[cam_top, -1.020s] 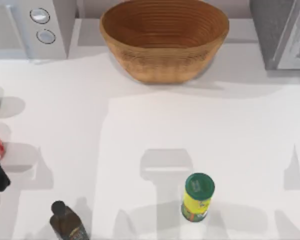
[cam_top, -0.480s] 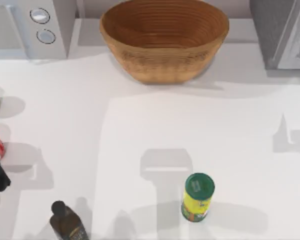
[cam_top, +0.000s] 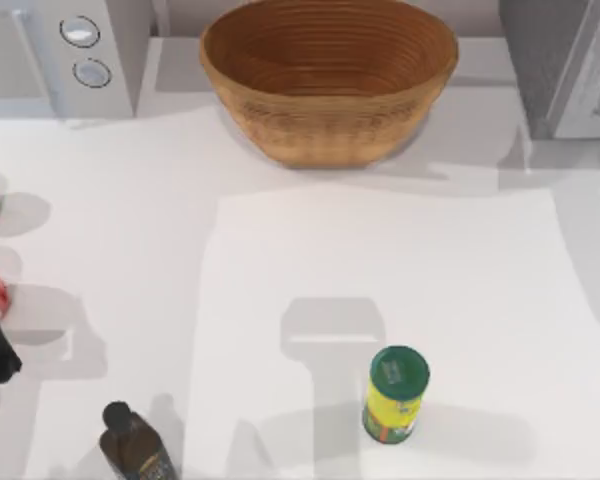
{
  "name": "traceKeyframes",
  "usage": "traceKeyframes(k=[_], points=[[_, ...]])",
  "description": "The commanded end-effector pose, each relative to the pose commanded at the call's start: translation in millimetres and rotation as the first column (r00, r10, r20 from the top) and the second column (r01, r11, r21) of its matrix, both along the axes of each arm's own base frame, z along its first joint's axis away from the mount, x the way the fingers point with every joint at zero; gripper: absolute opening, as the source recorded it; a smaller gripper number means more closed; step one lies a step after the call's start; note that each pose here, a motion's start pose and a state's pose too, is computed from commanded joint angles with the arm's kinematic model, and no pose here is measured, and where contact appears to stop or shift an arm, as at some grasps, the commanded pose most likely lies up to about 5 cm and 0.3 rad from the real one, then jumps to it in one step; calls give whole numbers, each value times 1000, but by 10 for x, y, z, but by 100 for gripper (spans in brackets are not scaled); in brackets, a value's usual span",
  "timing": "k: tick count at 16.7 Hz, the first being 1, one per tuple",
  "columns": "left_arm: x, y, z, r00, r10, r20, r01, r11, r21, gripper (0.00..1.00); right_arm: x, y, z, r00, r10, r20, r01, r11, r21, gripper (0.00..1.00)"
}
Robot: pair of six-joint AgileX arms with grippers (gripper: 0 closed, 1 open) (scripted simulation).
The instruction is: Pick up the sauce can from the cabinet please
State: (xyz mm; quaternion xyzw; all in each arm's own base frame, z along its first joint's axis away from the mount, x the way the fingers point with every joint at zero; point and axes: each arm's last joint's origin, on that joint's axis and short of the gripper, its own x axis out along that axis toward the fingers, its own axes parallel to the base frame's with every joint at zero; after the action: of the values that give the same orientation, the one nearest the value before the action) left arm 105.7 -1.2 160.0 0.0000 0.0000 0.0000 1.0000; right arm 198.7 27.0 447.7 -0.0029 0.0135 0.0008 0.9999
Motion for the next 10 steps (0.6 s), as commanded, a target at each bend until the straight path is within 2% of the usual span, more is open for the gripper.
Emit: traceKeyframes(k=[5,10], points=[[0,0,0,1000,0,0,0,1000,0,100,432,151,505,1000,0,21,0,1000,4,100],[0,0,0,1000,0,0,0,1000,0,100,575,203,623,1000,-2,27,1,1000,6,100]])
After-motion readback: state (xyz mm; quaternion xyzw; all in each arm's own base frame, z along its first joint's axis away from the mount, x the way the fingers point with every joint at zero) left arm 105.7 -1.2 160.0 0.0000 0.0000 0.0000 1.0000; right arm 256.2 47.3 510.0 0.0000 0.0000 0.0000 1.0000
